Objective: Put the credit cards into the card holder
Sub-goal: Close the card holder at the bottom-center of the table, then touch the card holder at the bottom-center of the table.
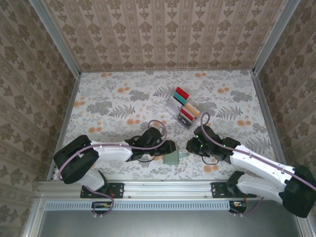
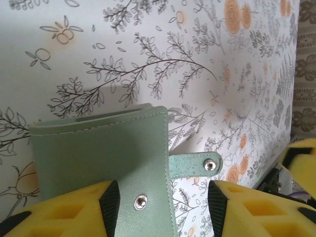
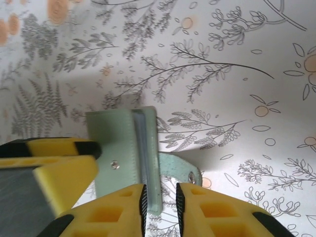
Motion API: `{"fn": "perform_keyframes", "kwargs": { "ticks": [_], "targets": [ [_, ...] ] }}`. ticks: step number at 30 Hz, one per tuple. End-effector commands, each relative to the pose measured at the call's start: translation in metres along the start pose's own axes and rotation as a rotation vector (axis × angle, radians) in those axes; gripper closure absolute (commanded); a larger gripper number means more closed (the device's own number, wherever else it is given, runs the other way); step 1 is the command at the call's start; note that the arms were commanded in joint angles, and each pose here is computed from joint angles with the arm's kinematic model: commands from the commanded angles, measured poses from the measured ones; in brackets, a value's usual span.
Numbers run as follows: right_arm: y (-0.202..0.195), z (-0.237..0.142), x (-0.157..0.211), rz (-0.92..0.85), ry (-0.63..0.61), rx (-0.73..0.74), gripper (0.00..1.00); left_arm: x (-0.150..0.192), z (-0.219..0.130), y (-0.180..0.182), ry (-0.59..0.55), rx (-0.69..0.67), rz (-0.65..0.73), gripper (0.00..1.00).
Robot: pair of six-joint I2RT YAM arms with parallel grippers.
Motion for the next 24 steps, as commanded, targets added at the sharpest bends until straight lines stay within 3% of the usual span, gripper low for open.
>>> {"fn": "perform_keyframes", "kwargs": {
  "ticks": [1, 3, 12, 24],
  "targets": [
    [0.001, 0.0, 0.003, 0.0, 0.011, -0.057, 0.78, 0.002, 0.005, -0.002, 0.012, 0.019, -0.021, 0.51],
    [0.004, 0.003, 0.002, 0.008, 0.018, -0.08, 0.8, 0.003, 0.006, -0.001, 0.014, 0.013, -0.024, 0.56],
    [0.02, 0.02, -0.003, 0.022, 0.055, -0.159, 0.86, 0.003, 0.0, 0.004, -0.015, 0.005, -0.024, 0.59],
    [0.028, 0.049, -0.005, 0.026, 0.132, -0.137, 0.91, 0.003, -0.001, 0.004, -0.02, 0.0, -0.021, 0.68]
  ]
}}
Point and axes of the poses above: each hand's point on the last joint's axis, 136 mm out from that joint toward the fingers, its own z axis out along the fingers, its own y axis along the line the jaws close on, x = y × z, the point moved 9 cm from there along -z, back along the fingers, and after that the axes turned 9 degrees about -z, right-handed, at the moved point
